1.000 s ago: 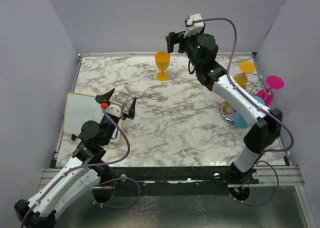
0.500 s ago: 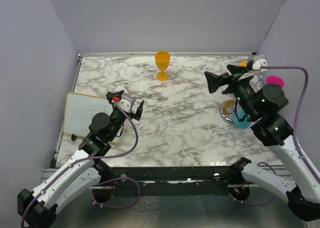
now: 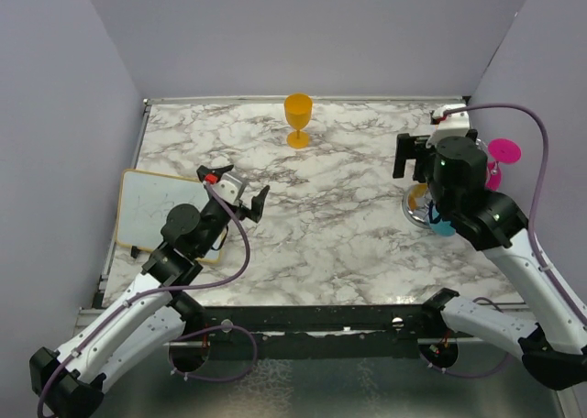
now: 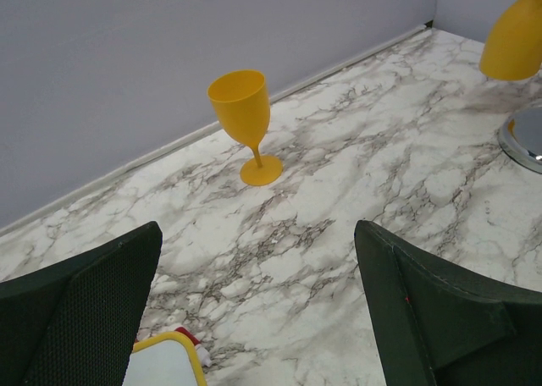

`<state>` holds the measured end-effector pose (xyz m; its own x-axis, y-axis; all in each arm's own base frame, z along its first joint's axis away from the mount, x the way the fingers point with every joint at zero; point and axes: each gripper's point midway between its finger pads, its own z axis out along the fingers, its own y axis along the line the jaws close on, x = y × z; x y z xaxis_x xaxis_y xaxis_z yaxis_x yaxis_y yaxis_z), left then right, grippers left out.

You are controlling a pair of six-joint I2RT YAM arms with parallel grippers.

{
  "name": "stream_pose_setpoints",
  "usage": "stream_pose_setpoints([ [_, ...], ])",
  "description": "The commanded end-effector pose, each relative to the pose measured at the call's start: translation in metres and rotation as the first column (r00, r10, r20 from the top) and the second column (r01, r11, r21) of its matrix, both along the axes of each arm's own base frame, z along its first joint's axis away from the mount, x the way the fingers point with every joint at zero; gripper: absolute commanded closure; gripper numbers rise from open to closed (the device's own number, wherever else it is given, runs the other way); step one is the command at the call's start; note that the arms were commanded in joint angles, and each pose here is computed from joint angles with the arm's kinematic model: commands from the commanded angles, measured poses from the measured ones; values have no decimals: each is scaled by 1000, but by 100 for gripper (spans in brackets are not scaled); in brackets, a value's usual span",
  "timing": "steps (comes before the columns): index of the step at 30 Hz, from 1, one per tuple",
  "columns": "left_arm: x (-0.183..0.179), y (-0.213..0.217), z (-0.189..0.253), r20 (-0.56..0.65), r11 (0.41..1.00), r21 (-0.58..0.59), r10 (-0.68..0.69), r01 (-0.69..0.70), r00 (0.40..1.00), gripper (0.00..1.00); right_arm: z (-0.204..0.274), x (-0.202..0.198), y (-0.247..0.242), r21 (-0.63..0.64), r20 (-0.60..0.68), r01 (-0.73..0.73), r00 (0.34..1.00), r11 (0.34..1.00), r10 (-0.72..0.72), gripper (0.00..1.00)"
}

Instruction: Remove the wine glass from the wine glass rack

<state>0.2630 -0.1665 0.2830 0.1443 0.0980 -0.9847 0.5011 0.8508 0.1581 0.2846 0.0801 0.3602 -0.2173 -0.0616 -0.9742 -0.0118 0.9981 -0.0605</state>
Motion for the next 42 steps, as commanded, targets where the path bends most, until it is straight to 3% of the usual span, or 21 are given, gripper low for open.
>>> stream_pose_setpoints([
  [1,-5,3,23,41,998,-62,0,3,999,0,-19,-6,-31,-73,-79,180,979,981,-186,1],
  [14,-23,-2,34,86,997,-72,-26,32,996,0,-44,18,-47,-5,-126,309,943,951,-307,0],
  [26,-30,-2,38,101,995,-84,-38,46,994,0,-68,49,-40,5,-201,242,951,970,-236,3],
  [29,-30,-2,37,99,996,-82,-35,44,994,0,-65,50,-46,-29,-193,265,945,964,-266,15],
  [34,-29,-4,35,93,996,-77,-40,47,995,0,-76,53,-48,-86,-228,256,936,963,-270,17],
  [42,-28,-7,32,86,996,-73,-47,53,995,0,-79,61,-48,-120,-242,258,929,959,-281,30],
])
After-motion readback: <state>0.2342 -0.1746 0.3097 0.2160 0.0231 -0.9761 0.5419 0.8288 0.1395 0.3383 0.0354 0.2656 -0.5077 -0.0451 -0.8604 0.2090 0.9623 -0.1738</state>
